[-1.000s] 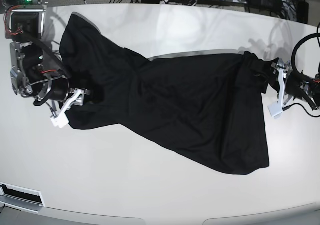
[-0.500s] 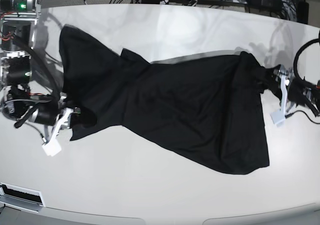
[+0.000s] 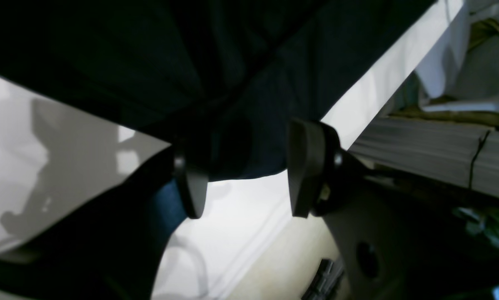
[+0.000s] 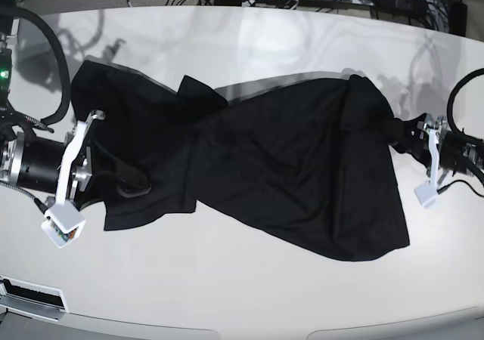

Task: Layout the t-shirt on the table in an organized manner, then fold the t-shirt properly
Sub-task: 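Regrasp the shirt edge with the left gripper near the sleeve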

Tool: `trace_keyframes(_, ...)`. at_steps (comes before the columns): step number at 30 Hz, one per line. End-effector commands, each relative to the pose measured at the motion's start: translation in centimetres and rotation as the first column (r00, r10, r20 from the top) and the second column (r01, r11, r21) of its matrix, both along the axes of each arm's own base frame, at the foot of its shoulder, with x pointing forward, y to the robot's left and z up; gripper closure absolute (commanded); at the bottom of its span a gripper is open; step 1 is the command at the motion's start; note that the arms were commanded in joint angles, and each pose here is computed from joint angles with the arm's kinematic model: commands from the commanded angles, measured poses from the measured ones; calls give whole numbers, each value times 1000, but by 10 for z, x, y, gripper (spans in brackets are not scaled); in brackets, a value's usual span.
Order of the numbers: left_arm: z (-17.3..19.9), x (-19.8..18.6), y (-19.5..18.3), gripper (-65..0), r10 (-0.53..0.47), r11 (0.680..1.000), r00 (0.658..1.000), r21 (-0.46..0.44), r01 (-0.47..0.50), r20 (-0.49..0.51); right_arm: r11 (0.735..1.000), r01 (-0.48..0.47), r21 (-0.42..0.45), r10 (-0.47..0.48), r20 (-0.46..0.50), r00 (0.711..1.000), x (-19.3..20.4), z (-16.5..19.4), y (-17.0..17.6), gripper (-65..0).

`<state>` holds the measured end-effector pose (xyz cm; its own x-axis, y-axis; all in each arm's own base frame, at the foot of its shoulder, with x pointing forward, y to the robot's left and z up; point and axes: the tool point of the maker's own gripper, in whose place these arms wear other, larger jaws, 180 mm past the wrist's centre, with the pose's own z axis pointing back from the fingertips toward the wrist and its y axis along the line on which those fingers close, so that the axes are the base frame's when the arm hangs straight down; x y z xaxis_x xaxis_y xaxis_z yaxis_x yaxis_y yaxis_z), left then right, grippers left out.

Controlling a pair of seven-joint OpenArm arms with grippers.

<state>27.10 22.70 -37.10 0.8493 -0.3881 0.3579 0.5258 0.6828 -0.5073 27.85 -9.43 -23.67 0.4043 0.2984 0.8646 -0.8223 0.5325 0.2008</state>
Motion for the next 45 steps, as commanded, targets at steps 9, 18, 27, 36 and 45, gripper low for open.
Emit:
trace_keyframes(9, 46, 38, 40, -312, 153, 988, 972, -26, -151, 179, 995, 2, 104, 4, -62, 998, -22, -12, 21, 0)
trace_keyframes(18, 45, 36, 38, -312, 366, 920, 910, -226, -321, 195, 996, 49, 80, -44, -61, 997, -16, -25, 29, 0)
trace_keyframes(27, 22, 24, -39, -312, 381, 847, 920, -432, -309, 89, 995, 95, 37, -94, -24, 995, -7, -29, 21, 0)
trace_keyframes(36, -26, 13, -70, -312, 309, 922, 948, -267, -281, 72, 992, 126, -17, -126, -3, 992, -1, -35, 14, 0)
trace_keyframes(45, -74, 17, -34, -312, 244, 956, 952, 120, -268, 183, 991, 131, -27, -131, -1, 991, -1, -37, 13, 0)
